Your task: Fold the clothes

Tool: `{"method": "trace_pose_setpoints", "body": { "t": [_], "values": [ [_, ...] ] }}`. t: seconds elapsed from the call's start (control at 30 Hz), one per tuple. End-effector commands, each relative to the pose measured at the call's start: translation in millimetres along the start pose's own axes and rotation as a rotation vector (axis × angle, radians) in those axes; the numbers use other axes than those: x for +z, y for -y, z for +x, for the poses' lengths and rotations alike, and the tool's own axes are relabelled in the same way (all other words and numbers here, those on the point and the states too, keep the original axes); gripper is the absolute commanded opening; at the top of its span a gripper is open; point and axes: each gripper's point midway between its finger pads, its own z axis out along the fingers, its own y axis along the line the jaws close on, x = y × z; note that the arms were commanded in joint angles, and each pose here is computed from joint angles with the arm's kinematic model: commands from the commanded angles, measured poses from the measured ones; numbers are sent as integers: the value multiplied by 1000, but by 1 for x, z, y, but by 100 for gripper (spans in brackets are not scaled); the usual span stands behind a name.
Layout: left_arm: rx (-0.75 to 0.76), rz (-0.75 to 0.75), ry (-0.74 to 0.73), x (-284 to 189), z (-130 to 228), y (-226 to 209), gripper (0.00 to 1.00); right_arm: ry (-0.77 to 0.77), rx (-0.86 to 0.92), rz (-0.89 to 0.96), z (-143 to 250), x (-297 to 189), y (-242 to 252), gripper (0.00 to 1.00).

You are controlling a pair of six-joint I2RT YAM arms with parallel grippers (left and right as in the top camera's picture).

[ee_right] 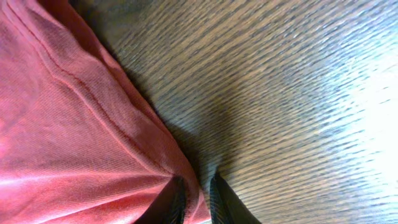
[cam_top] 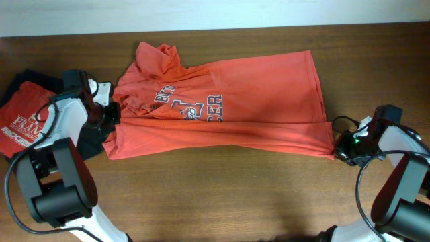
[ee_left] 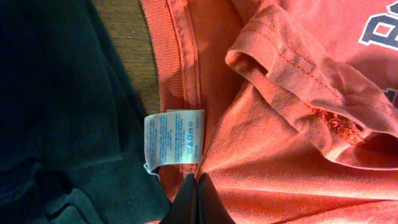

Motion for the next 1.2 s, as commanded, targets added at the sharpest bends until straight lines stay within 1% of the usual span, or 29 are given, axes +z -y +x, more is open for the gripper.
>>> {"method": "trace_pose_setpoints", "body": {
  "t": [0.0,0.1,0.2,0.27,0.33,0.37,0.47,0.53,0.57,0.6,0.63,0.67,0.77,0.87,0.97,1.07,1.1,1.13,1.17],
  "values": [
    [-20,-46,6,0,-5,-12,0,30,-3,30,-10,1,5,36],
    [-19,-44,-2,0,-3,-11,1,52,-194,-221,-16,-11,-41,50],
    [-21,-41,-17,0,1,-10,13,117,-230,-295,-33,-38,-62,54],
    [-22,-40,-22,0,2,-10,30,145,-248,-337,-40,-51,-73,54],
    [-22,-40,-23,0,2,-10,37,155,-248,-363,-44,-58,-80,53],
    [-22,-37,-22,0,2,-9,42,151,-237,-364,-44,-57,-83,47],
    [-22,-12,-17,0,1,-5,45,127,-271,-336,-38,-46,-91,47],
    [-21,14,-13,0,0,-1,45,106,-321,-343,-33,-34,-108,46],
    [-22,23,-11,0,0,1,39,99,-329,-338,-32,-28,-114,43],
    [-21,44,-7,0,-1,4,24,94,-299,-282,-33,-16,-115,29],
    [-18,67,-3,0,-1,8,12,94,-286,-254,-33,-11,-114,24],
    [-17,105,3,-1,-3,15,1,96,-255,-190,-35,1,-112,15],
    [51,175,7,-1,-3,34,0,73,-234,-158,-31,21,-116,12],
    [144,190,-8,0,-1,53,0,67,-239,-163,-32,40,-124,9],
    [218,207,-22,-1,-1,75,0,105,-219,-181,-42,42,-129,10],
    [257,219,-29,-6,-3,93,1,153,-237,-208,-53,39,-137,10],
    [270,223,-31,-8,-3,99,3,159,-242,-222,-55,37,-140,10],
    [305,229,-32,-12,-3,108,7,154,-286,-269,-54,31,-151,11],
    [330,233,-30,-15,-2,114,9,149,-315,-295,-53,27,-156,15]
  ]
}}
